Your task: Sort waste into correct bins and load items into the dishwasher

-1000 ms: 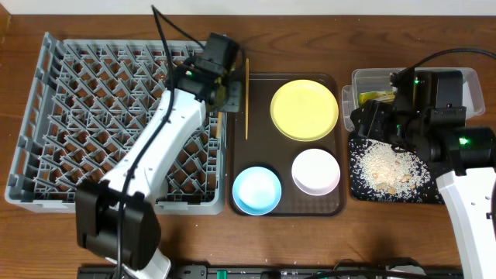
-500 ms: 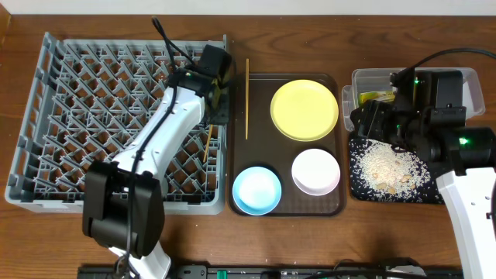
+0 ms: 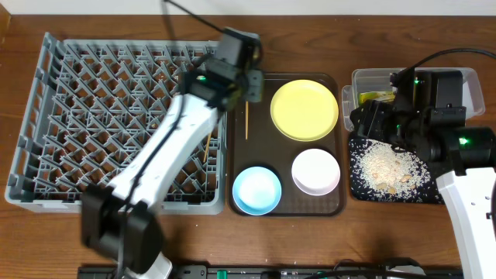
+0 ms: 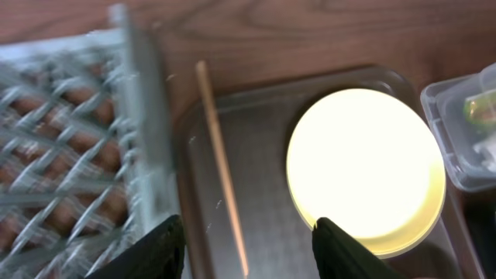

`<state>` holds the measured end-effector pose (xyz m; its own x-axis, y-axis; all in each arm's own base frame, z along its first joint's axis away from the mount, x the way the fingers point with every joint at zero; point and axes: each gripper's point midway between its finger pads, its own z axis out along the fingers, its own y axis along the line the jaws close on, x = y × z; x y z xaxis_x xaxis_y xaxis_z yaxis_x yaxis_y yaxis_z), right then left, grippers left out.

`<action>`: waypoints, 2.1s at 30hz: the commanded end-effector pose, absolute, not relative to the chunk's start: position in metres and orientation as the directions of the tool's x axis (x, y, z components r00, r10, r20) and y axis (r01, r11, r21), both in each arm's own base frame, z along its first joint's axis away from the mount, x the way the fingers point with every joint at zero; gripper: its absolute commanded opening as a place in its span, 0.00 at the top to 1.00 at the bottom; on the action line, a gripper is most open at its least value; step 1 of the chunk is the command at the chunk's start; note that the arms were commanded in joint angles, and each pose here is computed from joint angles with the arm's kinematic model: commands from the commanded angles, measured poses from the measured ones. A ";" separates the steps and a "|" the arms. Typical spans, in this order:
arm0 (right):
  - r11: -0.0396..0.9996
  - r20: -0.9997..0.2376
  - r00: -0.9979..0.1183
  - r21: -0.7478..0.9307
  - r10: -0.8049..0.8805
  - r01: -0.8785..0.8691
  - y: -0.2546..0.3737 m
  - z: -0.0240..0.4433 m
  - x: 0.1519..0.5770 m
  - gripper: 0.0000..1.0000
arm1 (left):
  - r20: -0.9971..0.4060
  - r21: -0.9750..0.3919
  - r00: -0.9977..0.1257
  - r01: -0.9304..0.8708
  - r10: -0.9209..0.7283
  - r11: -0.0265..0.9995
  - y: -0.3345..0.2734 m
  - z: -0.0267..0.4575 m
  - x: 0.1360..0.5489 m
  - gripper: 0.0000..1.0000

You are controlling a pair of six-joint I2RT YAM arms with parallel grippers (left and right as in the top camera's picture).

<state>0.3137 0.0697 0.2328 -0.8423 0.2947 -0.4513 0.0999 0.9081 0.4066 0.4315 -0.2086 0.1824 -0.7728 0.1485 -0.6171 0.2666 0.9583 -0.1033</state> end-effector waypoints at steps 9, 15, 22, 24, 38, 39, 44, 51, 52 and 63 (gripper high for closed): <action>0.909 -0.447 -0.846 0.404 0.289 0.097 0.069 0.230 0.314 0.39 | -0.501 0.091 -0.833 0.218 0.234 0.972 -0.200 0.053 0.467 0.52; 0.909 -0.448 -0.846 0.404 0.289 0.097 0.069 0.230 0.314 0.39 | -0.438 0.107 -0.864 0.225 0.249 0.968 -0.198 0.016 0.463 0.60; 0.909 -0.448 -0.846 0.405 0.289 0.097 0.069 0.230 0.314 0.39 | -0.380 0.066 -0.891 0.243 0.249 0.968 -0.203 -0.010 0.452 0.70; 0.909 -0.449 -0.846 0.404 0.289 0.096 0.069 0.231 0.314 0.39 | -0.370 0.024 -0.899 0.241 0.232 0.970 -0.209 -0.011 0.449 0.75; 0.910 -0.447 -0.847 0.404 0.289 0.097 0.069 0.230 0.313 0.39 | -0.438 -0.114 -0.889 0.200 0.131 0.973 -0.221 0.049 0.451 0.92; 0.910 -0.447 -0.847 0.404 0.289 0.097 0.069 0.230 0.313 0.39 | -0.455 -0.124 -0.883 0.194 0.118 0.973 -0.221 0.064 0.450 0.92; 0.910 -0.447 -0.847 0.404 0.289 0.097 0.069 0.230 0.313 0.39 | -0.518 -0.153 -0.852 0.174 0.071 0.973 -0.205 0.141 0.433 0.92; 0.910 -0.447 -0.847 0.404 0.289 0.097 0.069 0.230 0.313 0.39 | -0.469 -0.085 -0.883 0.052 0.006 0.995 -0.137 0.191 0.387 0.92; 0.910 -0.447 -0.847 0.404 0.289 0.098 0.069 0.230 0.313 0.39 | -0.449 -0.074 -0.894 0.035 -0.002 0.997 -0.129 0.190 0.382 0.92; 0.912 -0.450 -0.847 0.400 0.282 0.091 0.069 0.230 0.313 0.39 | -0.277 -0.007 -0.961 0.013 0.011 1.000 -0.109 0.130 0.352 0.92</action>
<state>0.3133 0.0696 0.2315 -0.8441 0.2915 -0.4500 0.0986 0.9094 0.4042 0.3556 -0.1133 0.1415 -0.9527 0.0126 -0.3036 0.0233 0.9992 -0.0317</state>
